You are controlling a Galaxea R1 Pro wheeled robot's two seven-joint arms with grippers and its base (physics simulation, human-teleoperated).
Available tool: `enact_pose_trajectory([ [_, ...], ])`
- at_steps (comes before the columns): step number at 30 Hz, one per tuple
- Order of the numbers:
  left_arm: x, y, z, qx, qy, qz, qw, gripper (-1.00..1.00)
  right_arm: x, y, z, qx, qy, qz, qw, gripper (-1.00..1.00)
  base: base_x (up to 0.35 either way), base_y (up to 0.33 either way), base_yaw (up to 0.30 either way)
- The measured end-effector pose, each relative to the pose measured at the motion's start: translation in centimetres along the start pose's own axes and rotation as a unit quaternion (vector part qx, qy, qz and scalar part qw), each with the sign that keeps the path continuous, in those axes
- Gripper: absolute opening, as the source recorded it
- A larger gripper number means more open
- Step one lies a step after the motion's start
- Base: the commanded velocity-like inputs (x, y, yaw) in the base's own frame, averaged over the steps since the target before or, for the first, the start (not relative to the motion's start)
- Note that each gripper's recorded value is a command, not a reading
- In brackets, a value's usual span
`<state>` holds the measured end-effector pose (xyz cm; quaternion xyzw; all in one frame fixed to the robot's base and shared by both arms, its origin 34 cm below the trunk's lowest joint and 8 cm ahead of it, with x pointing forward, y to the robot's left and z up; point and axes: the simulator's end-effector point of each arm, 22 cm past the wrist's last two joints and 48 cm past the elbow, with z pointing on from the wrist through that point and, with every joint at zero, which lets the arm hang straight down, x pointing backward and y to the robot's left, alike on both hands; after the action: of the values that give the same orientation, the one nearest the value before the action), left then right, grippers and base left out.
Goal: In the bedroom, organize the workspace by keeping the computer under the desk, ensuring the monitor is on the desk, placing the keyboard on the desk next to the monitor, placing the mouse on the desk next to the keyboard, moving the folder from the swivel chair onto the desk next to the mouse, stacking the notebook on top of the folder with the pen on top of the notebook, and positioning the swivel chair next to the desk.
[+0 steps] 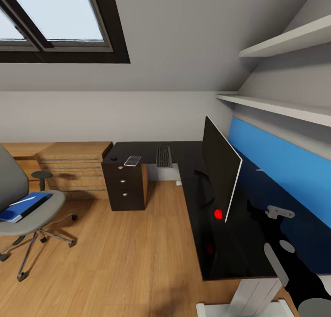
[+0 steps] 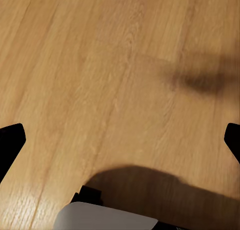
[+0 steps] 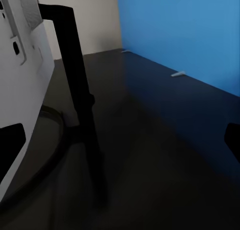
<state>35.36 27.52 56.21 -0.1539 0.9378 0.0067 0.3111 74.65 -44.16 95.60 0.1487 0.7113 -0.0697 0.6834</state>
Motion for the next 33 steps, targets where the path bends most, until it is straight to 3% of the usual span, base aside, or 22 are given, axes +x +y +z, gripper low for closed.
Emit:
enact_pose_trajectory([
  [10,0.0,0.0,0.0,0.001,0.001,0.001,1.0,1.0,0.1,0.1,0.0,0.0,0.001,0.003,1.0,1.0,0.106,-0.034,0.0],
  [33,0.1,0.1,0.0,-0.001,0.002,0.0,1.0,1.0,0.9,1.2,-0.3,0.002,0.007,0.016,0.9998,1.0,0.007,-0.002,0.009],
])
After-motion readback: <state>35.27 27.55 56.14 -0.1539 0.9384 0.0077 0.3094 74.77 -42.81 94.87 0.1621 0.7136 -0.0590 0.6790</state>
